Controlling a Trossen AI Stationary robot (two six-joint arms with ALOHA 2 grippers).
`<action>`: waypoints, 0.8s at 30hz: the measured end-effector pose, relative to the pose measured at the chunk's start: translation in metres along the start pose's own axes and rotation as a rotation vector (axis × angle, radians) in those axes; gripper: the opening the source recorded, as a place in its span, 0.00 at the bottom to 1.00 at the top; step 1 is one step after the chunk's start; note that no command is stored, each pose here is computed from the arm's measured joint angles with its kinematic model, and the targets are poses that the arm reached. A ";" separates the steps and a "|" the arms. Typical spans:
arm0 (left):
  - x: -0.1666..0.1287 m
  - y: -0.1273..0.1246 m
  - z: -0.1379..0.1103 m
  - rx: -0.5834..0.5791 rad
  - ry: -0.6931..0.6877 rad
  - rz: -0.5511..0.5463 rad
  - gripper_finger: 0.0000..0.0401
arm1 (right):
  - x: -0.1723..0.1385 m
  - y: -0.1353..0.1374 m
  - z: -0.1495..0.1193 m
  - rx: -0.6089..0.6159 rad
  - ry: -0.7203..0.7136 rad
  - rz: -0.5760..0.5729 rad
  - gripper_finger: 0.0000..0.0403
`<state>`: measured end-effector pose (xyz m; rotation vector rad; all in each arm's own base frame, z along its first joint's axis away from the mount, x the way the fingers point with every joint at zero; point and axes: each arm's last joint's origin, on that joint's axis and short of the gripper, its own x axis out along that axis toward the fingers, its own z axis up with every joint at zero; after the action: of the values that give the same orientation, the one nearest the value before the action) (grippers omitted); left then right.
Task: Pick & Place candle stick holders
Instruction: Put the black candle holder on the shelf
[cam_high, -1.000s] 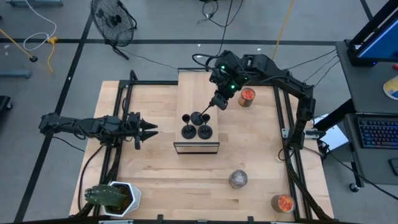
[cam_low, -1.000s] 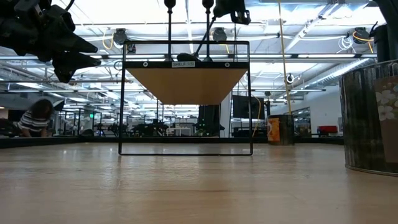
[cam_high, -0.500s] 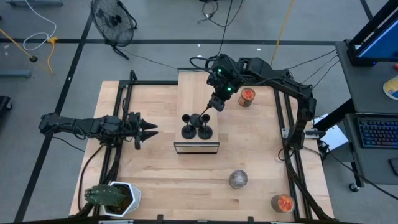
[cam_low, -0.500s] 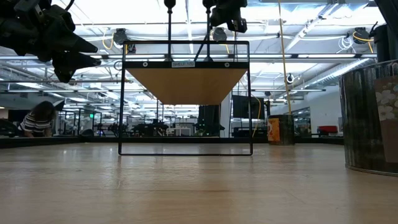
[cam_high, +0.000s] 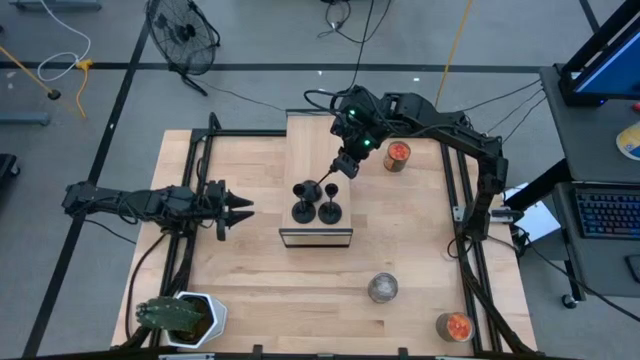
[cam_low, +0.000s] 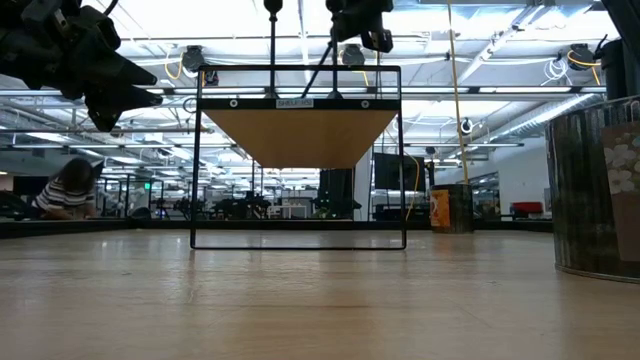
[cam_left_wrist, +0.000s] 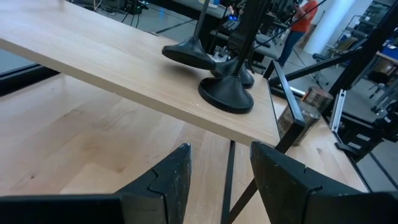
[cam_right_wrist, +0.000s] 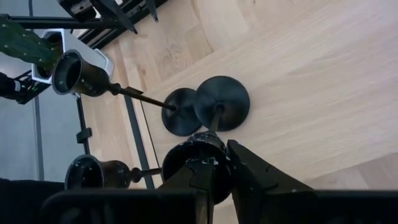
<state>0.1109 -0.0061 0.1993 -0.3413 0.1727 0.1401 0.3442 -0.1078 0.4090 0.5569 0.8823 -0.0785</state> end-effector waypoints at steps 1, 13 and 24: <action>0.000 0.000 0.000 0.000 0.000 0.000 0.42 | 0.000 0.000 0.000 0.001 0.002 0.000 0.07; 0.000 0.000 0.000 0.000 0.000 0.000 0.42 | 0.000 0.000 0.000 0.002 0.004 -0.001 0.07; 0.000 0.000 0.000 -0.001 0.000 0.000 0.42 | -0.009 0.003 -0.001 -0.013 -0.025 0.001 0.07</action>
<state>0.1109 -0.0060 0.1993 -0.3423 0.1726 0.1406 0.3388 -0.1065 0.4162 0.5432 0.8573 -0.0791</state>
